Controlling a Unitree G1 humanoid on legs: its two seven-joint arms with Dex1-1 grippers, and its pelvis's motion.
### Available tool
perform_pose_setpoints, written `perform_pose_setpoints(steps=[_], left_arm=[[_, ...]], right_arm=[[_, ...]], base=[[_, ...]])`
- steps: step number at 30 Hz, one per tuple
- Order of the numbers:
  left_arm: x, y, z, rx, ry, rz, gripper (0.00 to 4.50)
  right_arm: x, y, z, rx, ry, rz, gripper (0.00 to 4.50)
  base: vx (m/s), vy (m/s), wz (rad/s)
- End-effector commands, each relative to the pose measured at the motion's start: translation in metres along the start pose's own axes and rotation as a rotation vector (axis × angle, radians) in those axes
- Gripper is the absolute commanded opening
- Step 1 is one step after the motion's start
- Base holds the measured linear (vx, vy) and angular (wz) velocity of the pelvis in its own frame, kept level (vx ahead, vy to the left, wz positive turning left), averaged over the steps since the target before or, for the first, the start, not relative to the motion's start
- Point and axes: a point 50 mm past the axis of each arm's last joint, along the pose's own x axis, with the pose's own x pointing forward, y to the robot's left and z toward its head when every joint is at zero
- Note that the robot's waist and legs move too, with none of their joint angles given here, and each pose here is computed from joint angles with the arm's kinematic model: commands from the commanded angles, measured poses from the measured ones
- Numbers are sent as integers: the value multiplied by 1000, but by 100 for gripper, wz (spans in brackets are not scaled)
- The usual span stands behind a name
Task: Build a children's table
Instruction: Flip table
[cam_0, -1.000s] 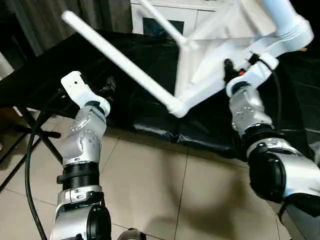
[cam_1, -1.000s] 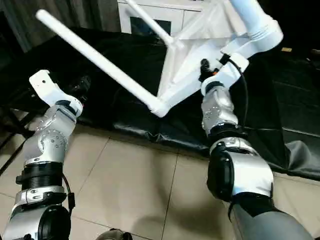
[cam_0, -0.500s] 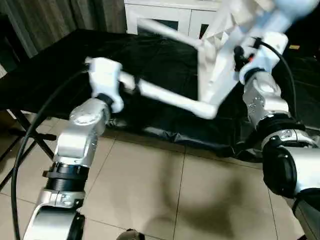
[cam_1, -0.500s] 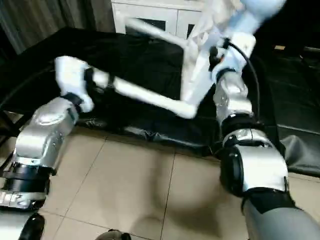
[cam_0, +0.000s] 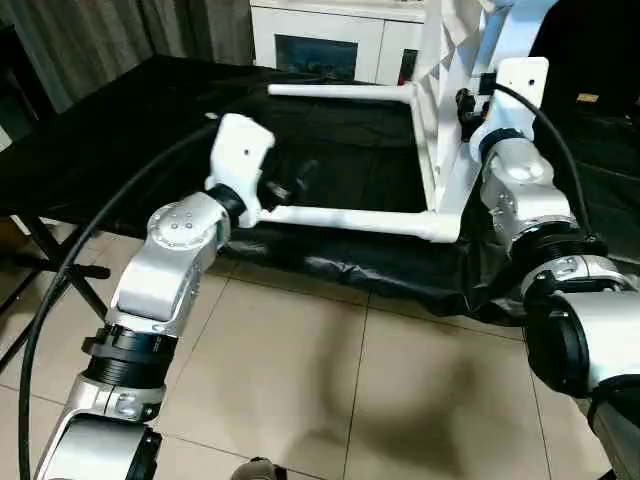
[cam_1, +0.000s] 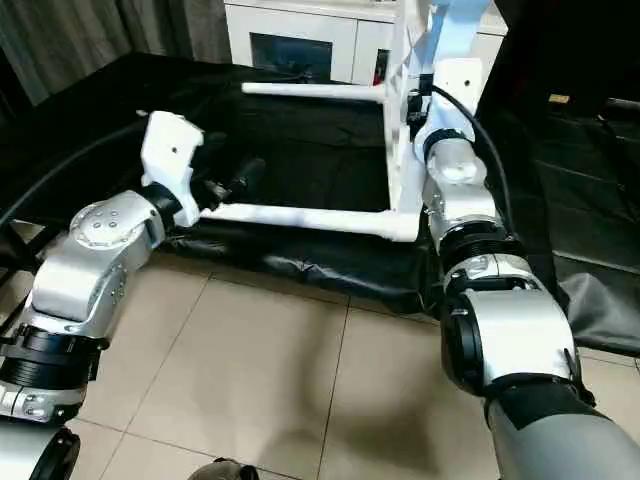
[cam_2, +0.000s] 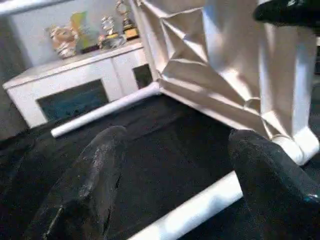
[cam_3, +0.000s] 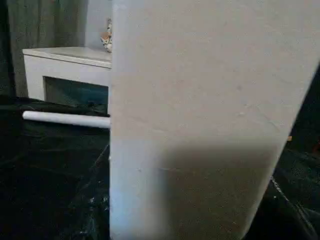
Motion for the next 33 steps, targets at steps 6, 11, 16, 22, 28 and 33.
perform_pose_setpoints(steps=[6,11,16,22,28,33], left_arm=[[5,-7,12,74,-44,-53,364],[3,-9,11,82,-38,-56,364],[1,-5,7,69,-15,-3,364],[5,6,0,106,0,214,364],[3,-3,0,-7,-115,92,364],[-10,-7,5,155,-166,9,364]], right_arm=[[0,14,0,-42,0,-54,188],[-2,25,-3,-5,-10,15,277],[-3,27,3,17,-85,74,334],[-9,25,12,41,-239,138,377],[-25,21,11,59,-417,172,385],[-62,29,7,68,-622,295,385]], base=[[0,0,0],[0,0,0],[0,0,0],[0,0,0],[0,0,0],[0,0,0]])
